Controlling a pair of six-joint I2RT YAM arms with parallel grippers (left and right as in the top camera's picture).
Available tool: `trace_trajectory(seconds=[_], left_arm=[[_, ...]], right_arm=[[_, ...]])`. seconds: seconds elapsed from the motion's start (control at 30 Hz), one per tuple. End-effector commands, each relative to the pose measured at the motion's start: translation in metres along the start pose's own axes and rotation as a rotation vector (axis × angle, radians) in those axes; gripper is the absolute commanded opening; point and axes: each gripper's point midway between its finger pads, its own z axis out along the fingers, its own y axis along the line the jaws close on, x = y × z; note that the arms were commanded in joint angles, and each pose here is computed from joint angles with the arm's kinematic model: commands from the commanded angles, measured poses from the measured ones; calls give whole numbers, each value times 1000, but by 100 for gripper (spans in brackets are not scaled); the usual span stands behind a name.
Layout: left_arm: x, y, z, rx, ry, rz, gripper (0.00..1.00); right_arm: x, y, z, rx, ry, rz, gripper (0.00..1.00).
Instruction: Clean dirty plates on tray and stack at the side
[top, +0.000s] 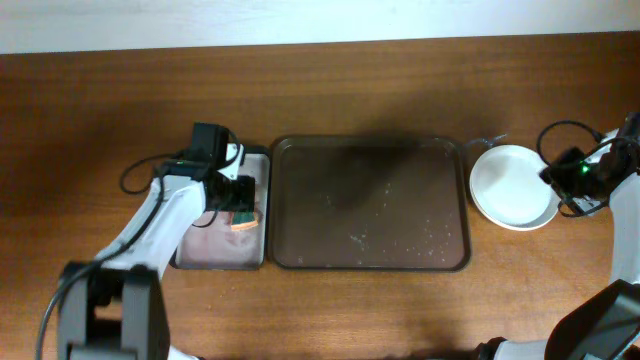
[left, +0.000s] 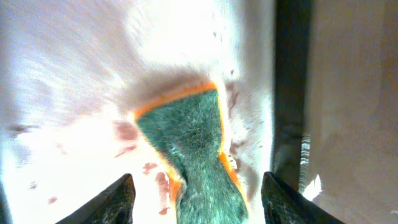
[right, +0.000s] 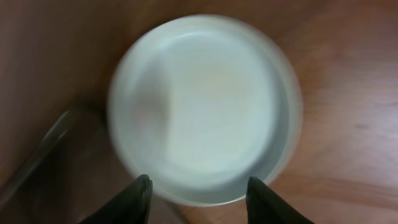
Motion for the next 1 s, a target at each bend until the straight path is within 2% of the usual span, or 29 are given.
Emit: trace_trajectory(seconds=[0.0, 0.03, 0.07, 0.1, 0.13, 0.2, 0.33, 0.47, 0.6, 0.77, 0.9, 0.97], left_arm=[[-21, 5, -42, -36, -123, -101, 81], [-14, 6, -42, -38, -99, -120, 93], [-6, 6, -41, -42, -67, -123, 100], [1, 7, -39, -46, -37, -125, 100], [13, 8, -38, -52, 8, -136, 99], [34, 12, -39, -81, 89, -205, 99], [81, 14, -50, -115, 278, -228, 99], [100, 13, -69, -122, 322, -228, 99], [94, 14, -100, -93, 39, -219, 100], [95, 8, -152, -2, -448, -181, 100], [103, 6, -183, 32, -626, -173, 99], [103, 6, -187, 34, -642, -172, 100]], right_arm=[[35, 56, 6, -200, 113, -216, 52], [52, 69, 7, -207, 156, -285, 56], [69, 79, 8, -215, 199, -369, 59], [89, 90, 9, -224, 244, -476, 66], [109, 98, 10, -207, 288, -570, 96], [133, 95, 14, -74, 334, -681, 99], [163, 85, 7, 45, 428, -706, 99], [177, 71, -6, 73, 479, -682, 99], [180, 69, -24, -26, 258, -685, 99], [167, 72, -84, -153, -134, -722, 99], [168, 73, -112, -207, -248, -728, 99], [168, 73, -112, -207, -248, -728, 99]])
